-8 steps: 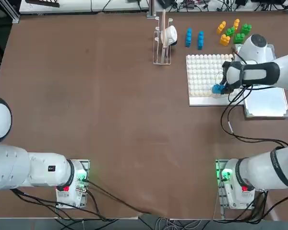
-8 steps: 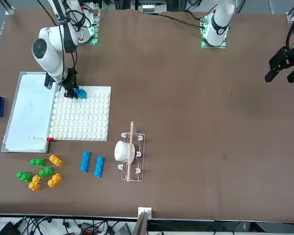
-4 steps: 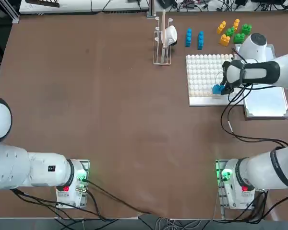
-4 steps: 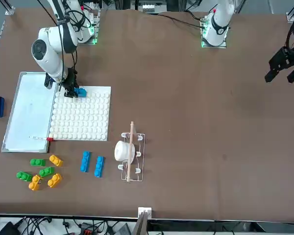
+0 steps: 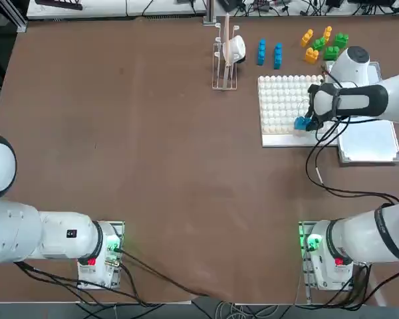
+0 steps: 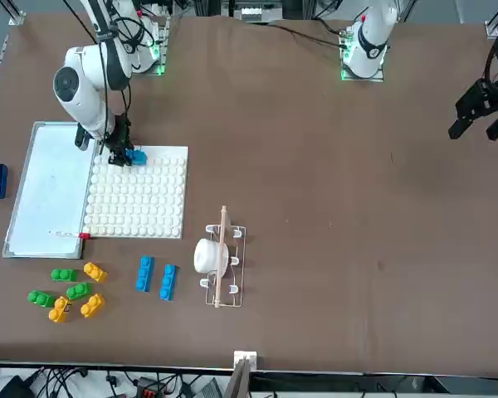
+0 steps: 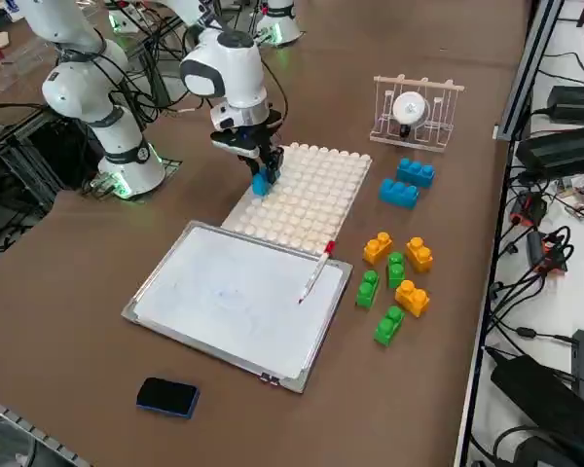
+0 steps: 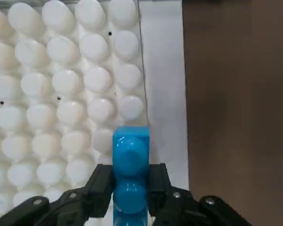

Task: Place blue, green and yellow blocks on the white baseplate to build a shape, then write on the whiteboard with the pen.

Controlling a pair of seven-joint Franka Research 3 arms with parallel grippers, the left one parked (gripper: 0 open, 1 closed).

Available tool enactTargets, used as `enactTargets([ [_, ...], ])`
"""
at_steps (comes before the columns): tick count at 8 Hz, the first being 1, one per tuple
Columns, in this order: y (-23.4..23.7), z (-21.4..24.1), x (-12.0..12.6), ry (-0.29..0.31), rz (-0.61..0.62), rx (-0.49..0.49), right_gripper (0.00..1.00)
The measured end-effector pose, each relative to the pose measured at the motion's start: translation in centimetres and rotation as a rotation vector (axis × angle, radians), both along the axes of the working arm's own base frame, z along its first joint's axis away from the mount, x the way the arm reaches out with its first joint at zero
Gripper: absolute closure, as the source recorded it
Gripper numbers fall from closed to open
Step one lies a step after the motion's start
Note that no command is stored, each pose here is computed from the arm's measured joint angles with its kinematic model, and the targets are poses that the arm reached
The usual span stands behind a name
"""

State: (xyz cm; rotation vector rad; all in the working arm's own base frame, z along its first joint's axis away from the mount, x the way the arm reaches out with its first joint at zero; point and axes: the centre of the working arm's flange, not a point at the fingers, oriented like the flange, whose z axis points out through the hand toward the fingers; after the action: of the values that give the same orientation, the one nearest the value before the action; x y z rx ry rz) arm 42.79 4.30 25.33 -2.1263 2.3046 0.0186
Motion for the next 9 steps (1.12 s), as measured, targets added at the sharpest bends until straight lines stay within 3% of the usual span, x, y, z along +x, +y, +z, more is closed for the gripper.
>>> enactTargets([
  [9, 0.04, -0.09, 0.04, -0.002, -0.010, -0.001, 0.59],
])
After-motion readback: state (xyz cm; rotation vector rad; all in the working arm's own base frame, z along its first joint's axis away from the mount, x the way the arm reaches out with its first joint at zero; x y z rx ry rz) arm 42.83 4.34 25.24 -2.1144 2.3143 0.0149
